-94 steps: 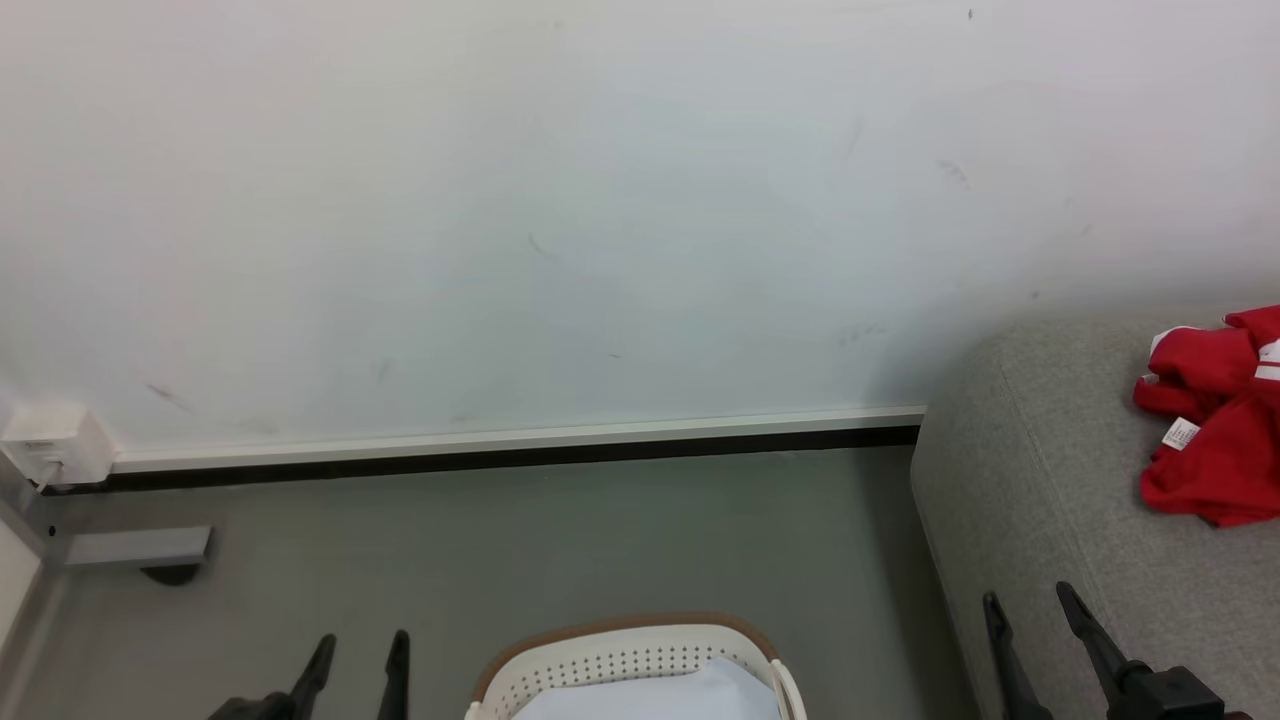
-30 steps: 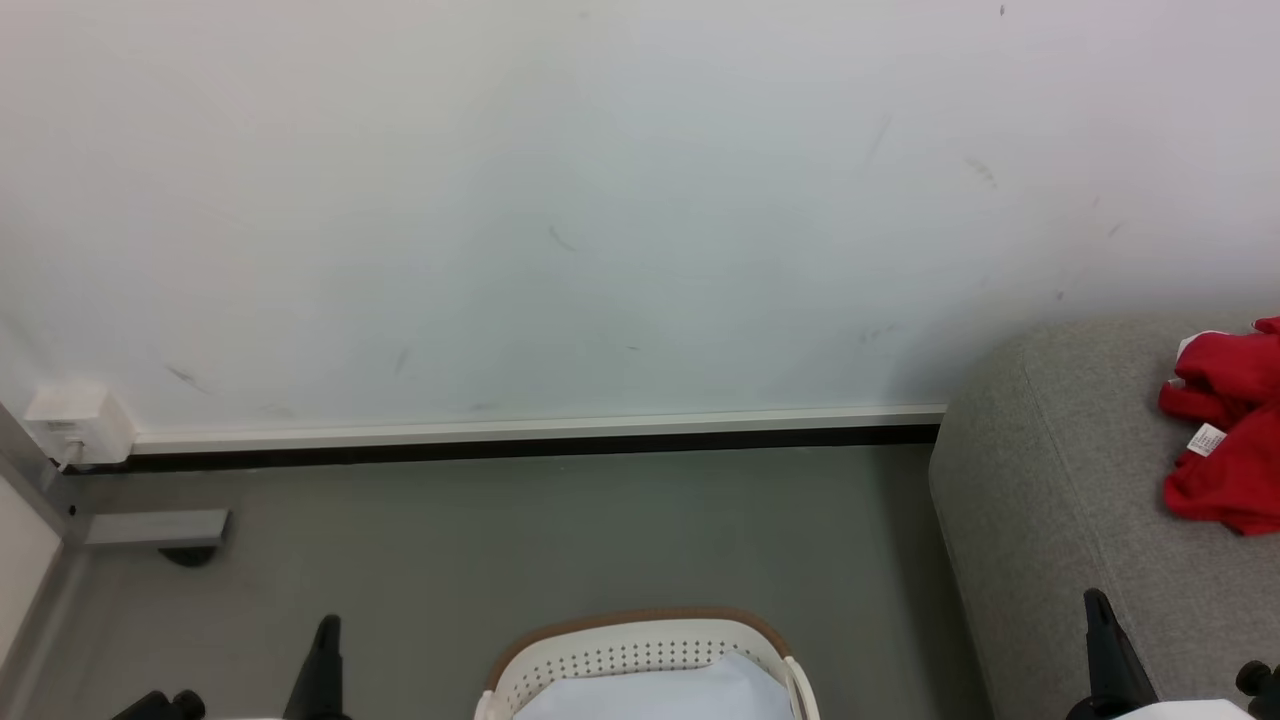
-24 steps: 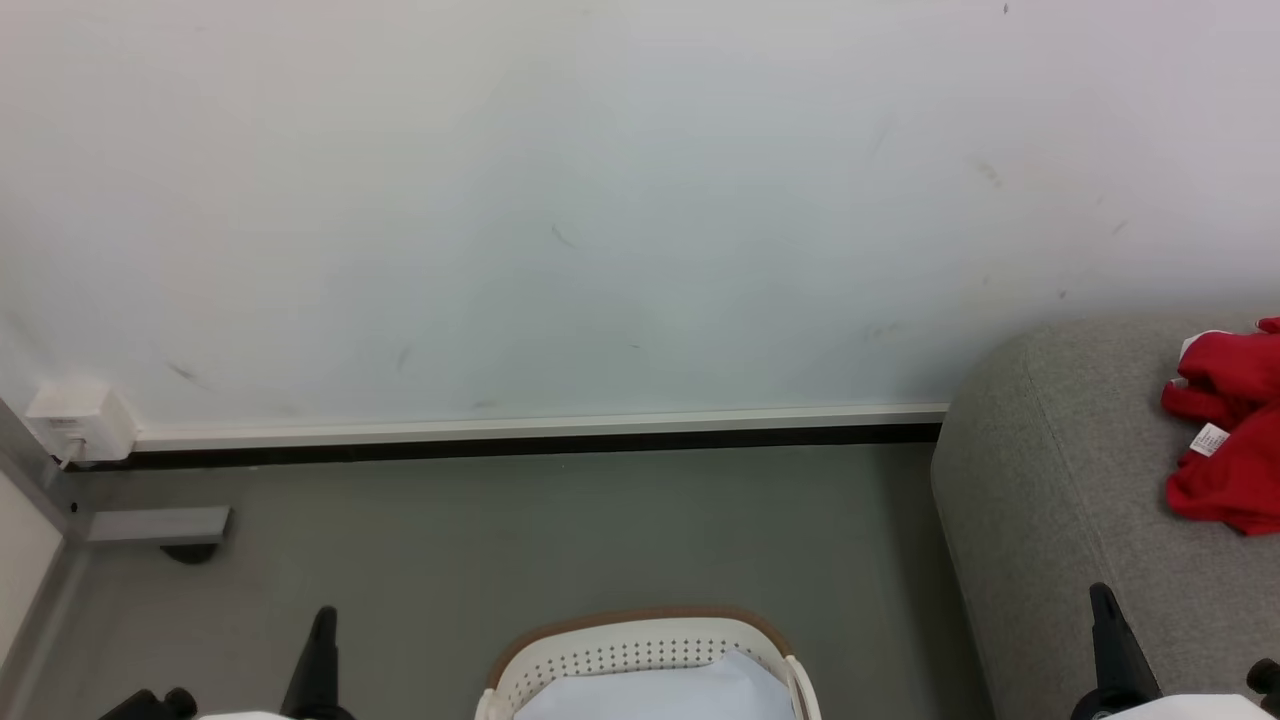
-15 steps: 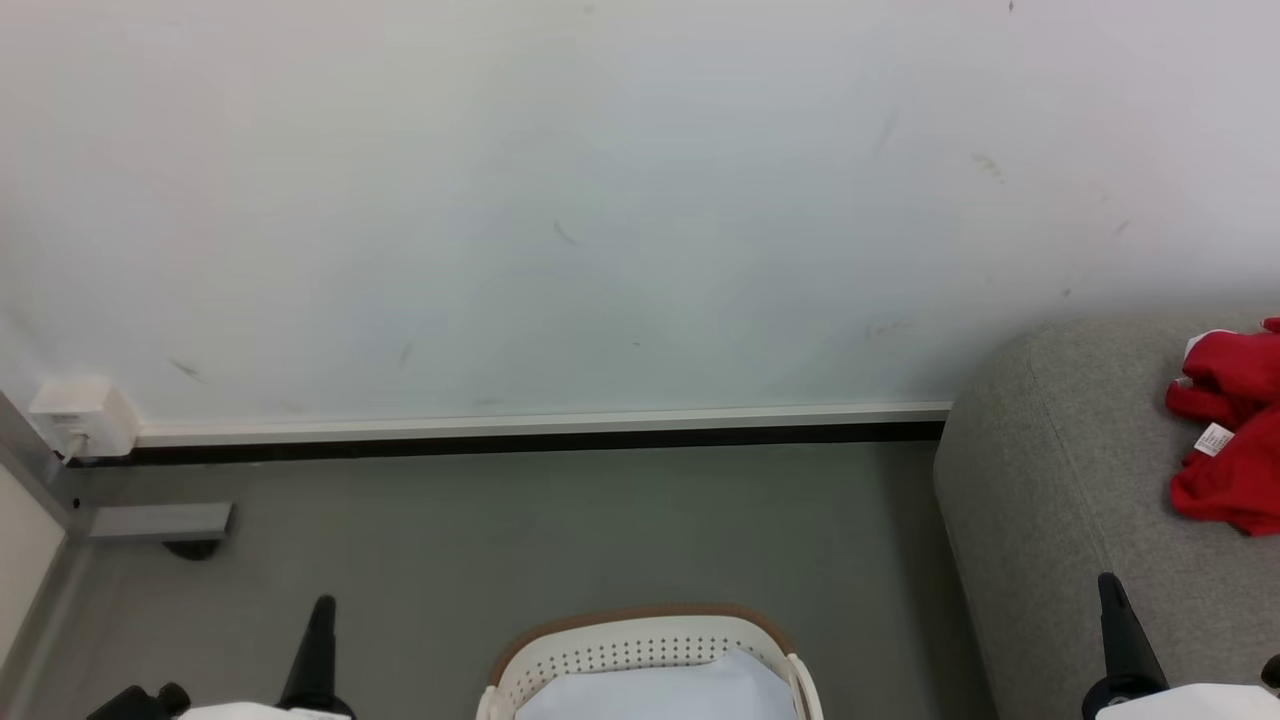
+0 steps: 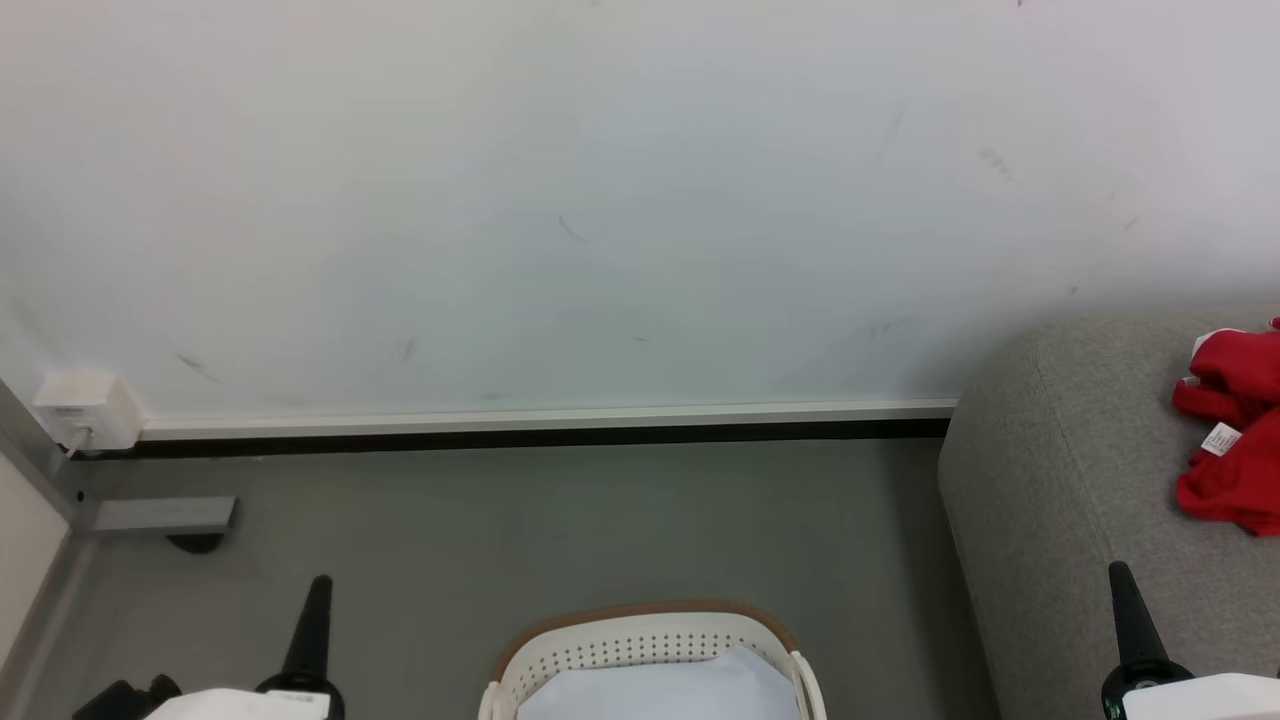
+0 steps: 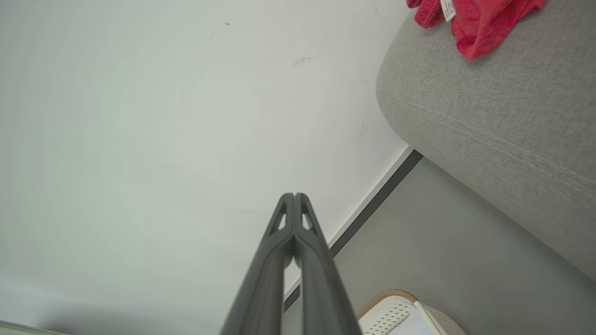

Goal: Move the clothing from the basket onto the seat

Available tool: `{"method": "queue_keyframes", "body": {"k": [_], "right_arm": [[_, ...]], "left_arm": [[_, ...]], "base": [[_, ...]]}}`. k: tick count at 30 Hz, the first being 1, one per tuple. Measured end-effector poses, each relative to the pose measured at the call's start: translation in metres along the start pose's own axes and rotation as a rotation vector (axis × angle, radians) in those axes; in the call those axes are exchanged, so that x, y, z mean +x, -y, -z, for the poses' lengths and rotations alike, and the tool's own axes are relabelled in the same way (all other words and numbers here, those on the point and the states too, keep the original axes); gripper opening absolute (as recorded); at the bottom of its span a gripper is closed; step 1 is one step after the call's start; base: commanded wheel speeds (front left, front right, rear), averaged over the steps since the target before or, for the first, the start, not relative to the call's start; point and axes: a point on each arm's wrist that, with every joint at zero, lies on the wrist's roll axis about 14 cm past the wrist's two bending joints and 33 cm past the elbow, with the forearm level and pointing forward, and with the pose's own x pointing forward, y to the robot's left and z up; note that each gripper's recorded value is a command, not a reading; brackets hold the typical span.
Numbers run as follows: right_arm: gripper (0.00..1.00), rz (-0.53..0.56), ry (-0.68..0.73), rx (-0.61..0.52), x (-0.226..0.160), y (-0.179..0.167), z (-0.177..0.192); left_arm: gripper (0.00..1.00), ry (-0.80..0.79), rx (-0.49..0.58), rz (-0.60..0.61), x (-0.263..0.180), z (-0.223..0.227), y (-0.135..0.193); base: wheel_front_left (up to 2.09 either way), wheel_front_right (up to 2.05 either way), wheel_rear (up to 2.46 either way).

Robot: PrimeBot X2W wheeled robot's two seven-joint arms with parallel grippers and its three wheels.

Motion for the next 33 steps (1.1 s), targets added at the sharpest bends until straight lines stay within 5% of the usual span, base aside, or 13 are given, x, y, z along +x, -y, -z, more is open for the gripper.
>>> {"method": "queue_keyframes", "body": {"k": [33], "right_arm": [[0.0,-0.048,0.001,0.281,0.011,-0.014,-0.008]], "left_arm": [[0.0,-0.002,-0.29,0.055,0.006,-0.011,0.016]], "base": [[0.0,0.0,0.0]]}}
